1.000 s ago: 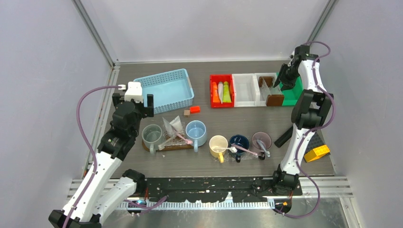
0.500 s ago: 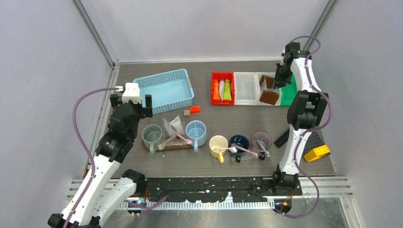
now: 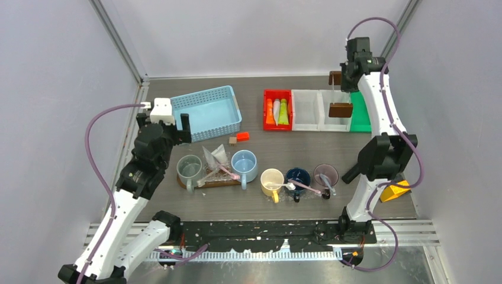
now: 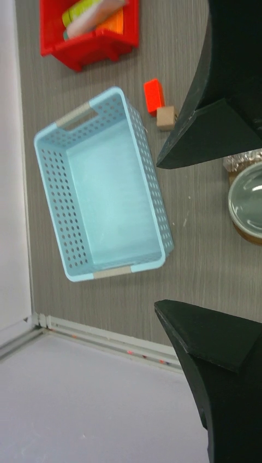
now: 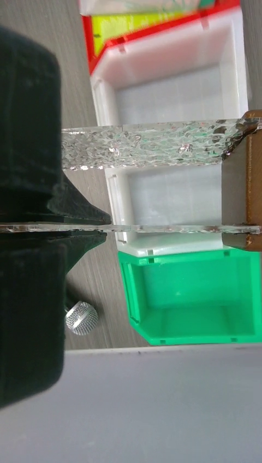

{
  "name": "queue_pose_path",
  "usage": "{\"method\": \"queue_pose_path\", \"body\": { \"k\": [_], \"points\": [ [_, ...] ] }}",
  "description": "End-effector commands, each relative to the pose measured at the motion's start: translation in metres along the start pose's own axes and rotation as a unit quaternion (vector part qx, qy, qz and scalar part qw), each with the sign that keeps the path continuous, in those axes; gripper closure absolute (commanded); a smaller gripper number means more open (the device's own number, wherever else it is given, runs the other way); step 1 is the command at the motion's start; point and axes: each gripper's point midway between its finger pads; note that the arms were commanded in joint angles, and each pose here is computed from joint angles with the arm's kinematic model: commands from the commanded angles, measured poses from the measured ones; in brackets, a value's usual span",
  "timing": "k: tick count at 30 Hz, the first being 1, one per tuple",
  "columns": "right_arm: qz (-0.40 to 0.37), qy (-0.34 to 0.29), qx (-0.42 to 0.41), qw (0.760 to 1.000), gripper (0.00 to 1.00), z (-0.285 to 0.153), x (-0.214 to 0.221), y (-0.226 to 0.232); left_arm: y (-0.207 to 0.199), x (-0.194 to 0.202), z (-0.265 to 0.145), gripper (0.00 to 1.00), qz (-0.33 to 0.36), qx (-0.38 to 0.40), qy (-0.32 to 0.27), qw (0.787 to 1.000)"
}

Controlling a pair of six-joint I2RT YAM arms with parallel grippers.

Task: Prepare toiletry sets of a toothbrush and toothpaste on the tray
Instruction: Pick up the toothpaste holder from the storage box.

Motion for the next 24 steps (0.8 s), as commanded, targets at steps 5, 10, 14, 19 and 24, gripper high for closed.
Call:
{"method": "queue_pose_path", "body": {
  "k": [5, 10, 14, 19, 24],
  "points": [
    [-0.084, -0.189, -0.018, 0.978, 0.99, -0.107, -0.039, 0.052, -0.042, -0.058, -0.008, 0.07, -0.103, 0.105, 0.002, 0.989],
    [-0.105, -0.253, -0.086, 0.958, 0.99, -0.150, -0.027, 0.090, -0.077, -0.082, -0.012, 0.07, -0.166, 0.184, 0.023, 0.969],
    [-0.134, -0.295, -0.121, 0.938, 0.99, -0.174, -0.015, 0.118, -0.107, -0.100, -0.010, 0.07, -0.227, 0.240, 0.049, 0.943],
    [-0.174, -0.341, -0.142, 0.913, 0.99, -0.195, -0.002, 0.151, -0.151, -0.112, 0.007, 0.08, -0.295, 0.295, 0.099, 0.903],
    [-0.204, -0.364, -0.134, 0.899, 0.99, -0.204, 0.010, 0.173, -0.195, -0.115, 0.020, 0.09, -0.321, 0.318, 0.127, 0.883]
  ]
}}
Point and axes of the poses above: each gripper's point midway between its finger pads, its own z axis out along the fingers, its own y axis along the line the jaws close on, x = y × z, and after that the axes turned 1 degree about z, right-handed
